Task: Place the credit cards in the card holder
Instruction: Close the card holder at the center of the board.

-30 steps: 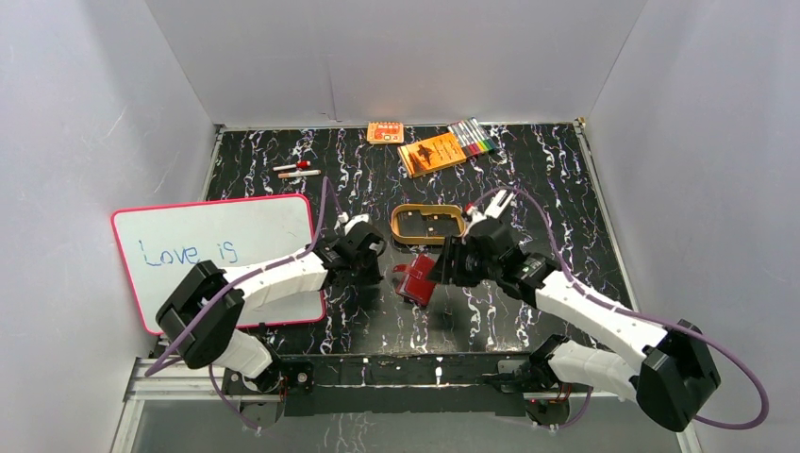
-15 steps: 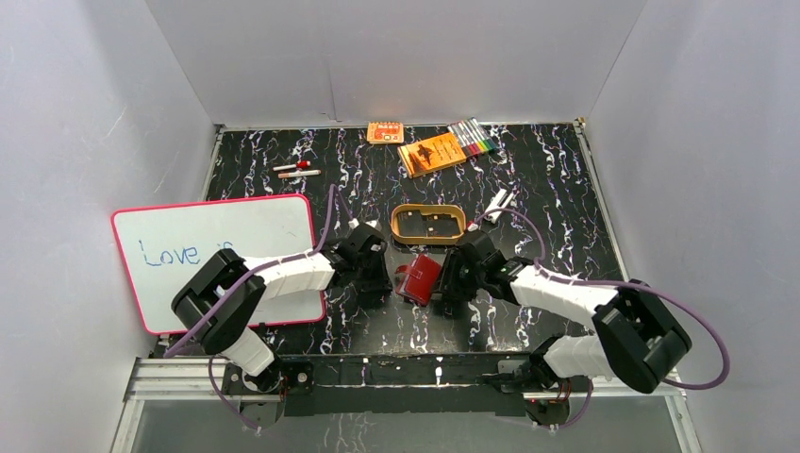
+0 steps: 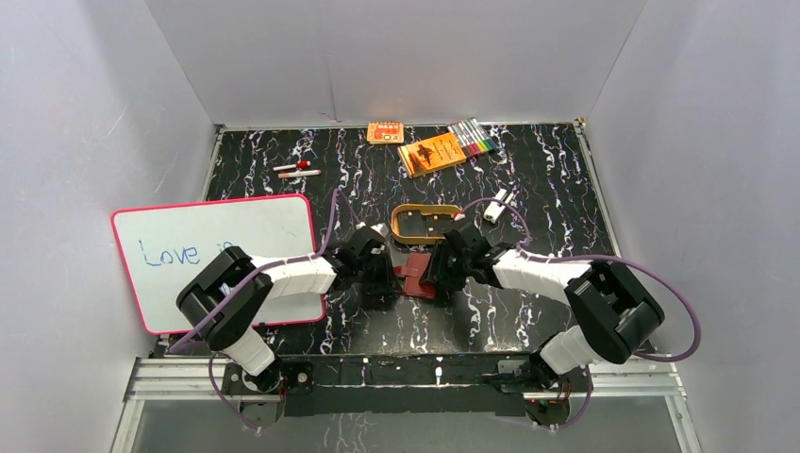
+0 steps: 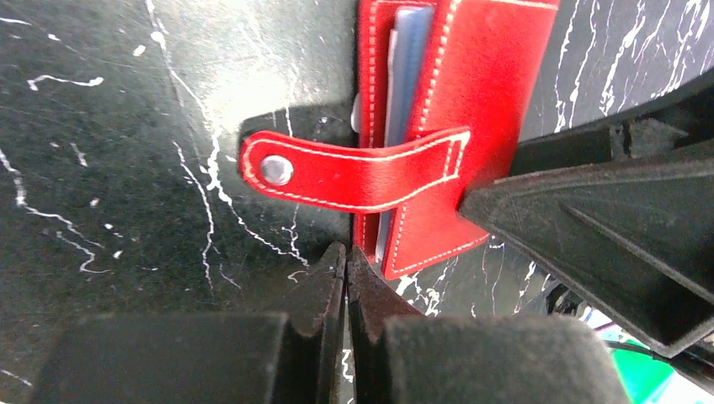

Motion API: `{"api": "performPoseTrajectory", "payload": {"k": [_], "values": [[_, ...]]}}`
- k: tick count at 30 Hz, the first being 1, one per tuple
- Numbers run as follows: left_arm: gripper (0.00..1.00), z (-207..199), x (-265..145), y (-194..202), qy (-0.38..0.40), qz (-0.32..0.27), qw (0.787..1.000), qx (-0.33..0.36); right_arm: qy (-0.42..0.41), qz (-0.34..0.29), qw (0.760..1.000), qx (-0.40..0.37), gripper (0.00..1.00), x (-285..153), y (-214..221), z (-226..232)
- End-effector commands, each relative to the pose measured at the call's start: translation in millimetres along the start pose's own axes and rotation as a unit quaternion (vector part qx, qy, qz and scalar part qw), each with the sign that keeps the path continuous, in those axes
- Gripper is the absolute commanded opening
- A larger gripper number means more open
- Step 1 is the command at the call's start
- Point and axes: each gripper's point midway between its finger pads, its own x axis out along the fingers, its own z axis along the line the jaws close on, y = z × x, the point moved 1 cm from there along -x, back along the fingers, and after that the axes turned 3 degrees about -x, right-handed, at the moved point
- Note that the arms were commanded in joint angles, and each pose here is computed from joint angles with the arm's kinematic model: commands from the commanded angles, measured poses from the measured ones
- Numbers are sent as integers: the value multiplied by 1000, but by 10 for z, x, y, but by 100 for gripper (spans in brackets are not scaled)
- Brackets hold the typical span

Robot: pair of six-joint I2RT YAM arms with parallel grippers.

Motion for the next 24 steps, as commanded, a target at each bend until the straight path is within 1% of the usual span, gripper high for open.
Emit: {"api": "performPoseTrajectory", "payload": {"k": [1,8,12,13,20,24], "values": [[0,53,33,210,-2,33,999,6,-3,-6,1000,-26,53,48,-105,62],[0,-7,22,297,7,38,999,15,28,14,998,-60,52,120,-99,-24],[0,28,-58,287,-5,30,999,11,45,23,997,-66,52,146,-86,-87],[1,37,-95,273,-9,24,1000,11,45,23,996,-67,52,149,-81,-94],[20,-10,-419,141,-23,-11,999,22,44,22,996,-70,53,147,-83,-94],[23,-164,-571,34,-3,-32,999,26,42,22,996,-73,53,141,-93,-73]]}}
